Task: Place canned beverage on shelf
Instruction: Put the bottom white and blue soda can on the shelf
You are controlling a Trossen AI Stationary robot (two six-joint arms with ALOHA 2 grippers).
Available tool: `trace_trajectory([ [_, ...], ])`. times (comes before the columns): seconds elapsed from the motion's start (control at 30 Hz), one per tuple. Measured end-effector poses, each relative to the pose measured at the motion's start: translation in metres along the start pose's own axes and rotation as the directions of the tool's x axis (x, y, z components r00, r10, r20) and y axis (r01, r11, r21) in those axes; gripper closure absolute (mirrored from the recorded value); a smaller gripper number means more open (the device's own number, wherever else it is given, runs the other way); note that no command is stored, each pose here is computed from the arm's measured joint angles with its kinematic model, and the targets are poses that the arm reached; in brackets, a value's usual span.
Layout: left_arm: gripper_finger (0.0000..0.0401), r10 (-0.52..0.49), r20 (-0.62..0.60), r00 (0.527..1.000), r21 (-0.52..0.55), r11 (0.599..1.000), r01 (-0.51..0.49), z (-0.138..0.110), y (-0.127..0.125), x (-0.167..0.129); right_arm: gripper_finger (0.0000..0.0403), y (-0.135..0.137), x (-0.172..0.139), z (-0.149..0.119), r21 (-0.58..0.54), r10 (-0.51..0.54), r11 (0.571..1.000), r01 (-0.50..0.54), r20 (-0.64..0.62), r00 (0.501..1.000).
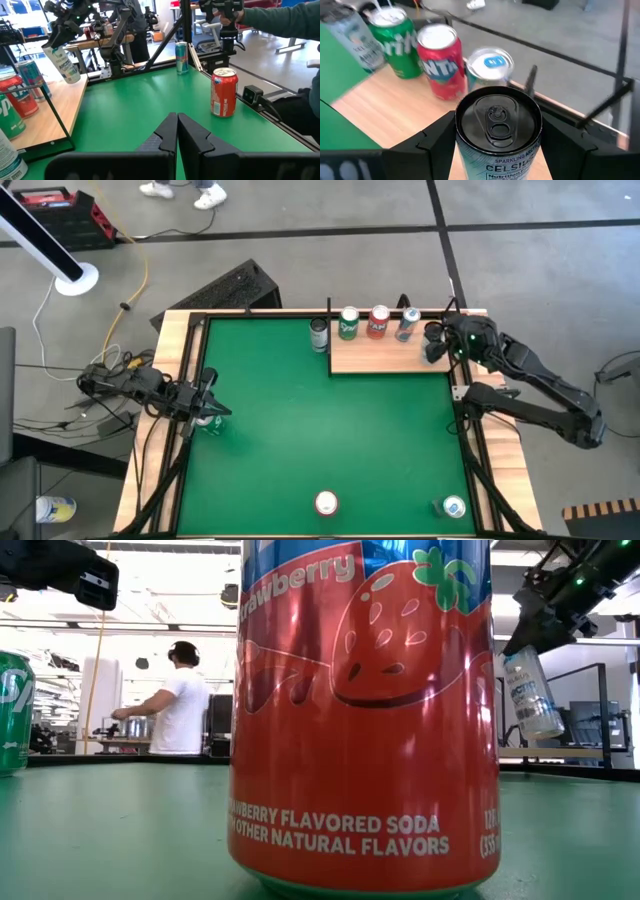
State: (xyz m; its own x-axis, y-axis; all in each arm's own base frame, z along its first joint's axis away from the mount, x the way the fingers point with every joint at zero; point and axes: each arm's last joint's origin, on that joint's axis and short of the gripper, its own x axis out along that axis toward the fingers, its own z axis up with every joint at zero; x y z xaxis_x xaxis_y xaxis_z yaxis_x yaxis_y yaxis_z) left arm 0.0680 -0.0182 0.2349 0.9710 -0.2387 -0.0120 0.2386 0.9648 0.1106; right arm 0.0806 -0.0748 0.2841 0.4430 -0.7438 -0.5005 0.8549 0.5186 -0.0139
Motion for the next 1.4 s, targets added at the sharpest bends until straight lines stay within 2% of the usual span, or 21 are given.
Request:
trace_trajectory([
  [0.37, 0.0401, 0.000, 0.000, 1.000, -0.002, 1.000, 0.000, 0.000, 0.000, 0.000, 0.0138, 0.002, 0.021, -0.015, 0.012, 0.025, 1.000, -0.025, 0.042, 0.999],
  [0.87, 0.0401, -0.001, 0.000, 1.000, -0.002, 1.000, 0.001, 0.000, 0.000, 0.000, 0.0138, -0.004, 0.004, -0.018, 0.030, 0.047, 0.998, -0.050, 0.099, 0.994],
  [1.17, 0.0401, -0.001, 0.000, 1.000, -0.002, 1.000, 0.001, 0.000, 0.000, 0.000, 0.0058, -0.004, 0.002, -0.017, 0.033, 0.047, 0.998, -0.051, 0.114, 0.992],
  [1.4, 0.0401, -0.001, 0.000, 1.000, -0.002, 1.000, 0.001, 0.000, 0.000, 0.000, 0.0054, -0.004, 0.002, -0.017, 0.033, 0.046, 0.998, -0.050, 0.113, 0.993],
])
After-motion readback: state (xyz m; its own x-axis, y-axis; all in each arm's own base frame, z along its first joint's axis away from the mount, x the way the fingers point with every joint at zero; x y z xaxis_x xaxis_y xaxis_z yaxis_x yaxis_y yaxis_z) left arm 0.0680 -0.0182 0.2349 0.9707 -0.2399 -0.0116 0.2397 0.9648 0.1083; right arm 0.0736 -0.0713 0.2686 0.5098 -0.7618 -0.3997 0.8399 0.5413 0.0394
